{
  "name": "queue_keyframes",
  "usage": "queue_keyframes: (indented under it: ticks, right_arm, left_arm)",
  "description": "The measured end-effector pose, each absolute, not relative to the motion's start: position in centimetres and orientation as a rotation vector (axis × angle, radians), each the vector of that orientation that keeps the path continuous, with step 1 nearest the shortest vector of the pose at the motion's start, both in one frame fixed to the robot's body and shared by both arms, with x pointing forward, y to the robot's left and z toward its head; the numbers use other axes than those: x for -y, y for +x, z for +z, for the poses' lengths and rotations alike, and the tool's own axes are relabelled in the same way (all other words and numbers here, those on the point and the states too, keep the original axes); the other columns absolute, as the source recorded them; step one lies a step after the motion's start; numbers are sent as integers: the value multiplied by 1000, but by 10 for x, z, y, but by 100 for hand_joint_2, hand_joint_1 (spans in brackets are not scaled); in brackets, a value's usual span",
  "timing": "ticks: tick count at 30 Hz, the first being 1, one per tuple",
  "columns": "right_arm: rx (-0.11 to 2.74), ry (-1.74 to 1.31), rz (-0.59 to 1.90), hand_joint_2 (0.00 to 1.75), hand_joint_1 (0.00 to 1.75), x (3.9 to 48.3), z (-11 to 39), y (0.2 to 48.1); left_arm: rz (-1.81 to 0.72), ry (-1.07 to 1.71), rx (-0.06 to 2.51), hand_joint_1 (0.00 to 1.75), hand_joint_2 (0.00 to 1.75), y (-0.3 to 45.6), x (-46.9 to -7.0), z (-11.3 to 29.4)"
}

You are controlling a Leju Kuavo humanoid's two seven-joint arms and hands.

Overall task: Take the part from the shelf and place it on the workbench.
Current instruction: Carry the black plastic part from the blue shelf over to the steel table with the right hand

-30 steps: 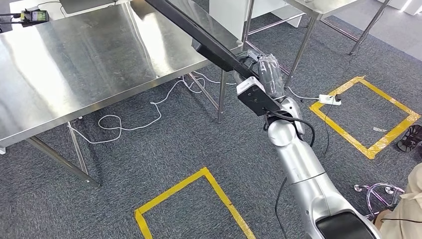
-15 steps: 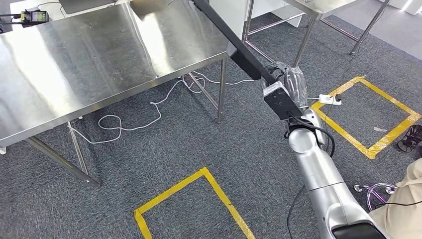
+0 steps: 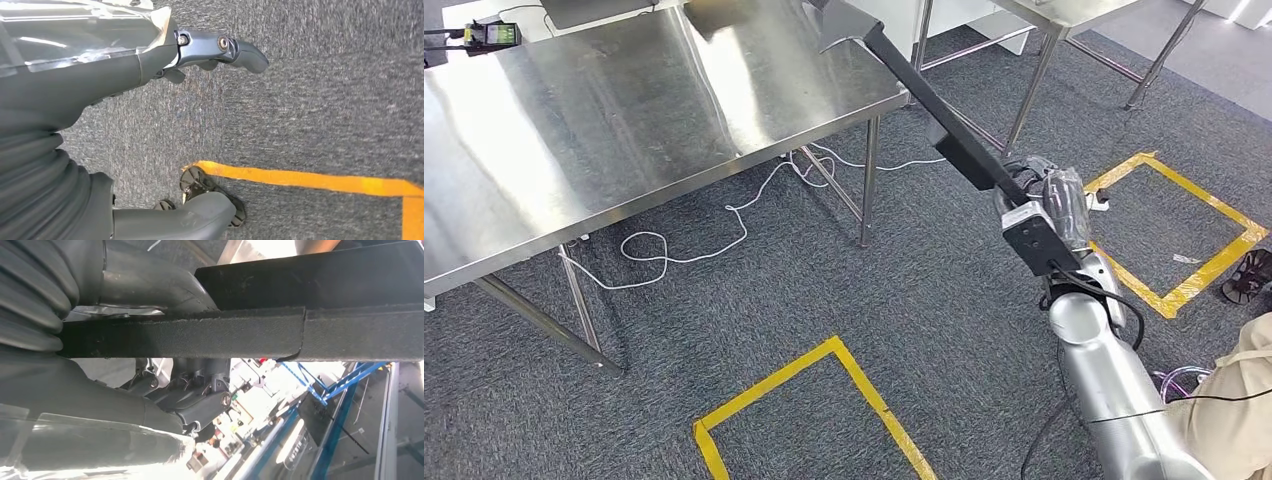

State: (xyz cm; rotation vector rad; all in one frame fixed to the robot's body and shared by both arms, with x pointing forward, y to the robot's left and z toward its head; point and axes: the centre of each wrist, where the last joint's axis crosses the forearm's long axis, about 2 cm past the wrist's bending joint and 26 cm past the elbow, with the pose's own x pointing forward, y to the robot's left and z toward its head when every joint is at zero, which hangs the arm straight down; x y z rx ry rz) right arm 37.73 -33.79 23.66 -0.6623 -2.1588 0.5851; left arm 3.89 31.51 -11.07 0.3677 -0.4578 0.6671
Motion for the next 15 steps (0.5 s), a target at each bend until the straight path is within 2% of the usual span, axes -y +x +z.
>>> queue_keyframes:
  ticks: [7, 15]
  right_arm:
    - [2176, -726, 613, 175, 175, 351, 256, 382]
    - [2259, -840, 629, 175, 175, 348, 322, 407]
  left_arm:
    - [653, 354, 444, 0, 175, 39, -314, -111]
    - [658, 336, 407, 0, 175, 39, -311, -111]
